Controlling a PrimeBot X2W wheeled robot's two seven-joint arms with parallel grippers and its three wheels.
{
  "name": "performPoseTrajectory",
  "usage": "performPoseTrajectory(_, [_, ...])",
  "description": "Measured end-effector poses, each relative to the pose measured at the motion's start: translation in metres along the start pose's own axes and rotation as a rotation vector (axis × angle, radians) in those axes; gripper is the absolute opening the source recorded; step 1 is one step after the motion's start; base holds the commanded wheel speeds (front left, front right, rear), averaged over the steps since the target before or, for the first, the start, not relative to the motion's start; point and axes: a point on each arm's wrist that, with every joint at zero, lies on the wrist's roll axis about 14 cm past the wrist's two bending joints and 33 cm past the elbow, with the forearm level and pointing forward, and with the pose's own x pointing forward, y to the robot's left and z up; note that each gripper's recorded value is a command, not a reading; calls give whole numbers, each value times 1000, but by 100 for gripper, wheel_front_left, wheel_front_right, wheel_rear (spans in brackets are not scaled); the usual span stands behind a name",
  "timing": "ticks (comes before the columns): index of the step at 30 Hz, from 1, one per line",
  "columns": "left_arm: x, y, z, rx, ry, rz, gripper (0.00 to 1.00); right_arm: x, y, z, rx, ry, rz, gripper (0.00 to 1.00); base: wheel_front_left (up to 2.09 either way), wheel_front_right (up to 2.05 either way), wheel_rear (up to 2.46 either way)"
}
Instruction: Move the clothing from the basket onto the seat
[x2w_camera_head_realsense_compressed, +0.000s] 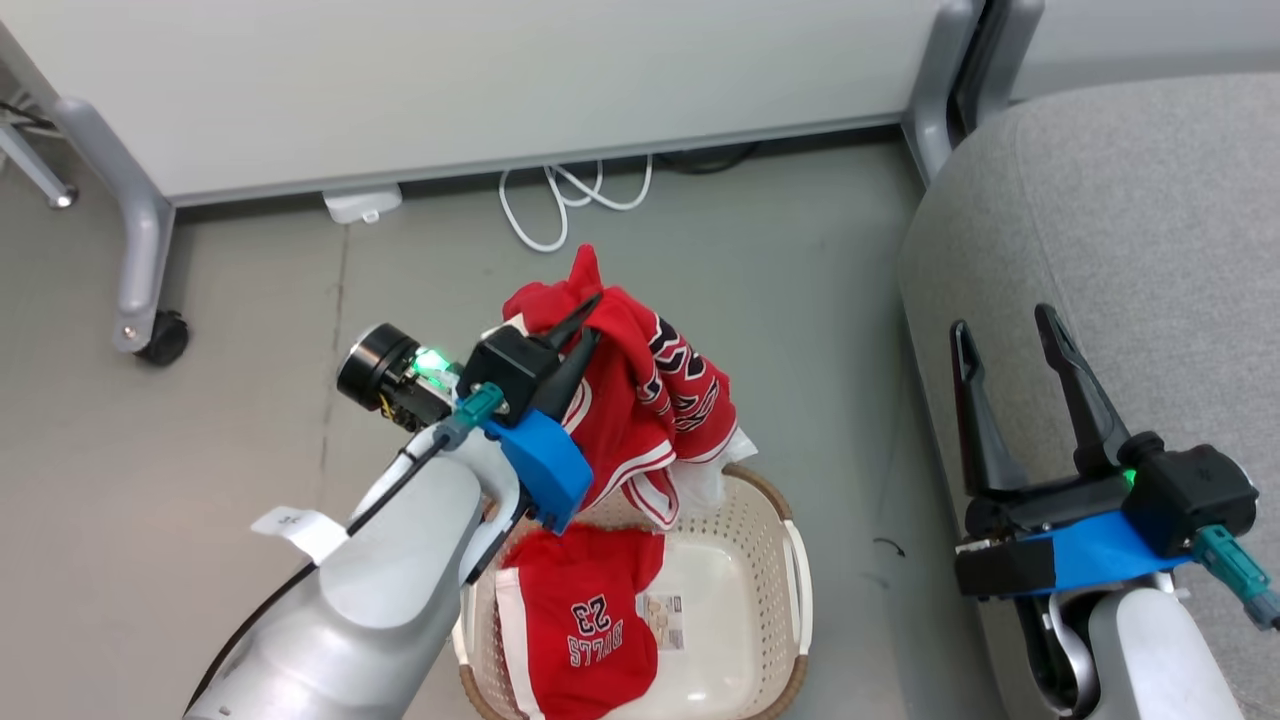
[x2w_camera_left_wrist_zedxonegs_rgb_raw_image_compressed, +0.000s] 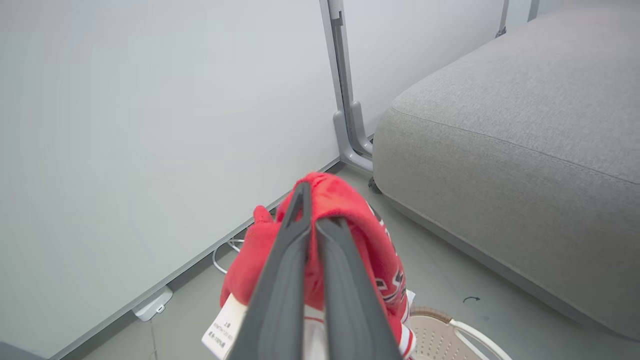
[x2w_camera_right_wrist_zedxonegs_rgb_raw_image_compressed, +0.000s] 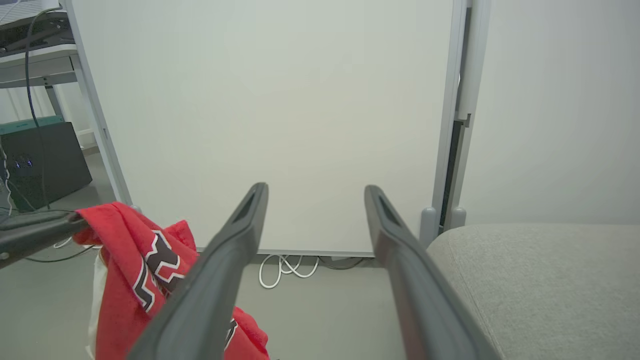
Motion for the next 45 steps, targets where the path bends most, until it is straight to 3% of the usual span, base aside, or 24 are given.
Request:
performPoseTrajectory(9, [-10,15,70,3,-189,52,0,-13,6,14,0,-24,10,100,0,0,0])
performPoseTrajectory(18, [-12,3,120,11,-309,15,0,-23,8,20,8,-32,10,100,0,0,0])
performPoseTrajectory(28, [-13,-34,135,22,-342,-97,0,-30,10,21,15,-31,11,100,0,0,0])
performPoseTrajectory(45, [-12,-51,134,14,-344,-149,0,-26,20,24,13,-42,42,100,0,0,0])
